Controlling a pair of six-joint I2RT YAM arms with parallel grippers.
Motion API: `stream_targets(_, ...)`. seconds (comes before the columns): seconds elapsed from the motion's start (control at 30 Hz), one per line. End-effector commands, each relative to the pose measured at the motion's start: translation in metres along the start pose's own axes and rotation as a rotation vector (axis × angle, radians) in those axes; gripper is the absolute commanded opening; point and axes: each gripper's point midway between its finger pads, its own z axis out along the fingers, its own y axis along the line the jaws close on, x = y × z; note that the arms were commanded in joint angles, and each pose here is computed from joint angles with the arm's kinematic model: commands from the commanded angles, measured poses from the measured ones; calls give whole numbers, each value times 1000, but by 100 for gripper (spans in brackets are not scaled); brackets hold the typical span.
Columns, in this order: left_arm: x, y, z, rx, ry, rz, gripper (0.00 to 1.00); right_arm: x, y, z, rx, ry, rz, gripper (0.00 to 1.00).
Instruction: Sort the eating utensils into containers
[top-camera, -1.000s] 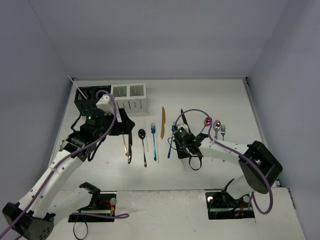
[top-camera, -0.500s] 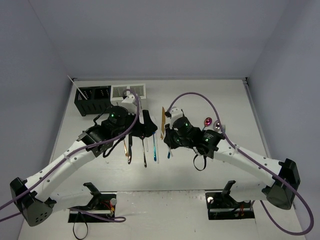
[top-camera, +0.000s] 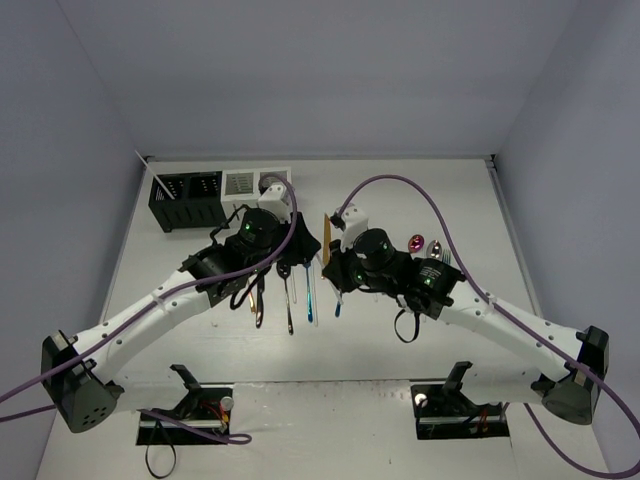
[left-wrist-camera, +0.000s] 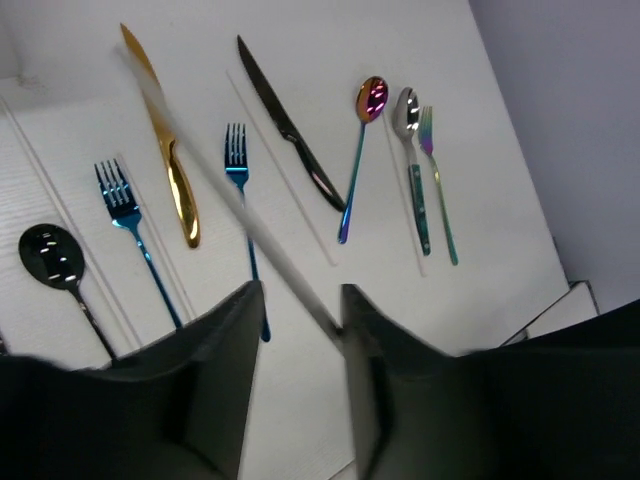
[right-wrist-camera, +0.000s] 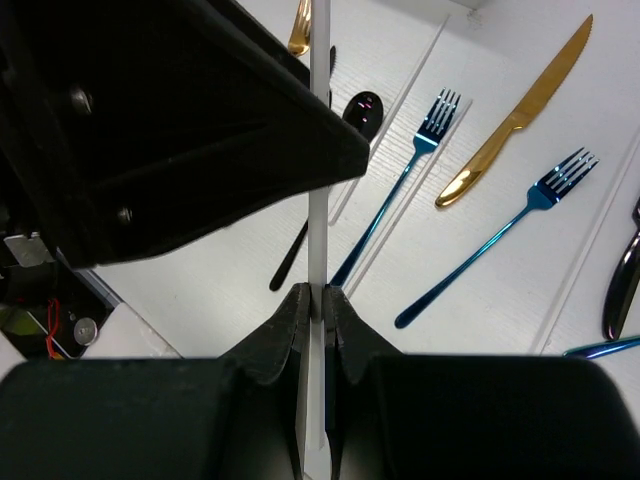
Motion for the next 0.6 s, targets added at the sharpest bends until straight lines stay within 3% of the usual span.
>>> stream_targets(0.0,-52,-32,-12,98,-191,-48,14,-31,7,-10,-10,-103,-5,0)
stream_targets(0.1,-56,-31,-12,92,-214,-51,0,-32,5,-8,-2,-108,-8,2)
stream_targets(0.17,-59,-28,-12,76,-228,-49,0,-34,4,-7,10,-111,-4,10)
stream_targets(0.3,-66,-17,-16,21,-261,-17,0,-37,-3,-8,51,-126,3,45)
stream_targets(0.4,-82,1,-23,-64,-317,29,0,-36,-14,-9,98,-139,7,61)
stream_targets(0.57,-130,64,-43,-261,-425,49,0,-32,-35,-15,179,-159,22,67)
